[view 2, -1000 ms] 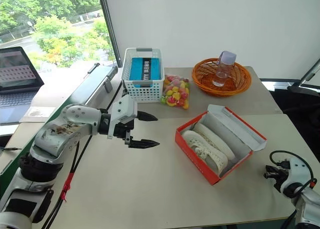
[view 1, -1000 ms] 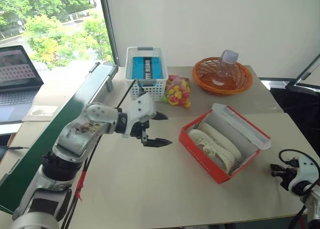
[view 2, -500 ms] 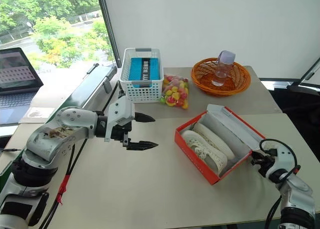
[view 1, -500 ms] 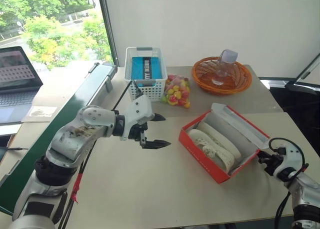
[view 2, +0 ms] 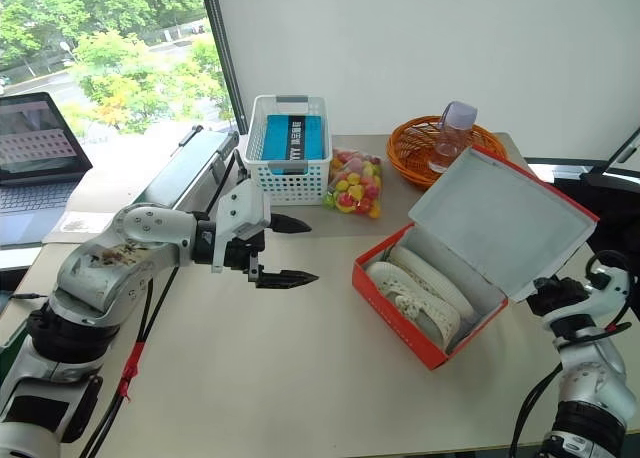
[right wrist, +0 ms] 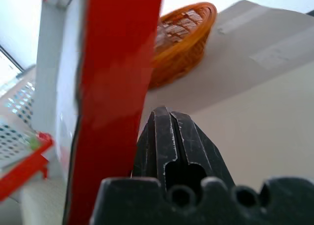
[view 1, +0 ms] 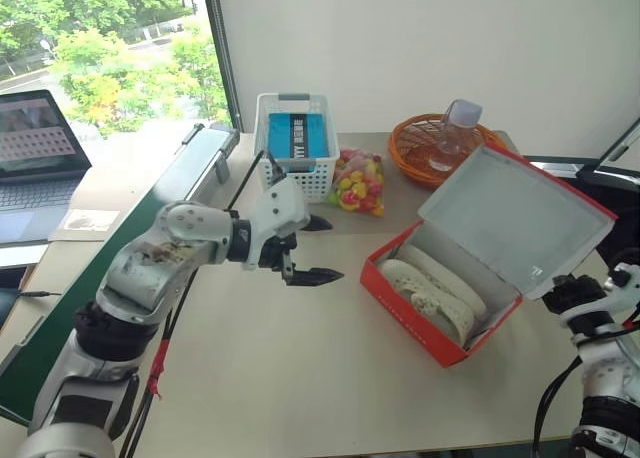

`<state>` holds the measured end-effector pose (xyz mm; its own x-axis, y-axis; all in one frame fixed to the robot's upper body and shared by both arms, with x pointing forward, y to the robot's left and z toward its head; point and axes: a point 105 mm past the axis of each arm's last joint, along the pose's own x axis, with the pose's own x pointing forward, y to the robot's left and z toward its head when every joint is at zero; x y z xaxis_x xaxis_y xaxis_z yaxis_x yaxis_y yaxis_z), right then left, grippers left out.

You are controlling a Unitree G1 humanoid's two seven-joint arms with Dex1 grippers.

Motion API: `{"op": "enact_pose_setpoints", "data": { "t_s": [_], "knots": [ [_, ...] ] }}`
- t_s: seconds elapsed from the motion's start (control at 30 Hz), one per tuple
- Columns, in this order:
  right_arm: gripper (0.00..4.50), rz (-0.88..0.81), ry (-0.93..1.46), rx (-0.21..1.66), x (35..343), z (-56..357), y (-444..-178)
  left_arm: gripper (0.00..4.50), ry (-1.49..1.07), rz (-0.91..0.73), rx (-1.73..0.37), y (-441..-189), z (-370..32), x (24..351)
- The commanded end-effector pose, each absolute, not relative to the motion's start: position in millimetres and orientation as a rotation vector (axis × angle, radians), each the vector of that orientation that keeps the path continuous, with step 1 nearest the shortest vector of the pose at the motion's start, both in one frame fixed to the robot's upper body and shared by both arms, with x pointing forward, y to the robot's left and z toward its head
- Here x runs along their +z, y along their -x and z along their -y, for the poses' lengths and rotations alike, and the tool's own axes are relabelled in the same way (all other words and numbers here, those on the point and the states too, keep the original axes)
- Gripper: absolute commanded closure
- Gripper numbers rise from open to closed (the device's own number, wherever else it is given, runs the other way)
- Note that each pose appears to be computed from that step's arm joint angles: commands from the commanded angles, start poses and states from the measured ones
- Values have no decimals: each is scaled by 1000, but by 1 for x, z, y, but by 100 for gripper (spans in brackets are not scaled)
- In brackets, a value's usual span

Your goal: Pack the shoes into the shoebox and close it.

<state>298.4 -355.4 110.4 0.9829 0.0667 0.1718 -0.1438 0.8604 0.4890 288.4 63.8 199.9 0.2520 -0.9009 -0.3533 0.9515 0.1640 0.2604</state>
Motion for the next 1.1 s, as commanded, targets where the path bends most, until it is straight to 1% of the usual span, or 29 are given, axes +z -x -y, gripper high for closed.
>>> {"op": "enact_pose_setpoints", "data": {
  "t_s": [0.03,0.27,0.4,0.53,0.57,0.6,0.7,0.77,0.87,1.03,1.1],
  "knots": [
    [450,214,-605,326,149,329,-285,10,-515,-78,-1328,-291,-62,209],
    [450,153,-642,508,169,301,-268,10,-518,-68,-1330,-292,-61,210],
    [450,137,-639,546,179,292,-273,10,-520,-64,-1327,-293,-61,210],
    [450,106,-636,632,189,270,-281,10,-518,-59,-1326,-292,-61,210],
    [450,60,-607,667,187,259,-284,10,-518,-59,-1325,-292,-61,210],
    [450,-7,-579,697,183,246,-288,10,-518,-58,-1324,-292,-61,210],
    [450,-254,-394,698,149,221,-298,10,-519,-58,-1316,-293,-62,209],
    [450,-351,-266,719,133,211,-297,10,-521,-61,-1314,-292,-63,208],
    [450,-452,-131,772,114,199,-293,10,-523,-66,-1307,-292,-64,206],
    [450,-514,-61,799,94,197,-292,10,-525,-68,-1298,-292,-65,206],
    [450,-587,30,776,71,204,-289,10,-526,-69,-1295,-291,-66,205]
  ]
}}
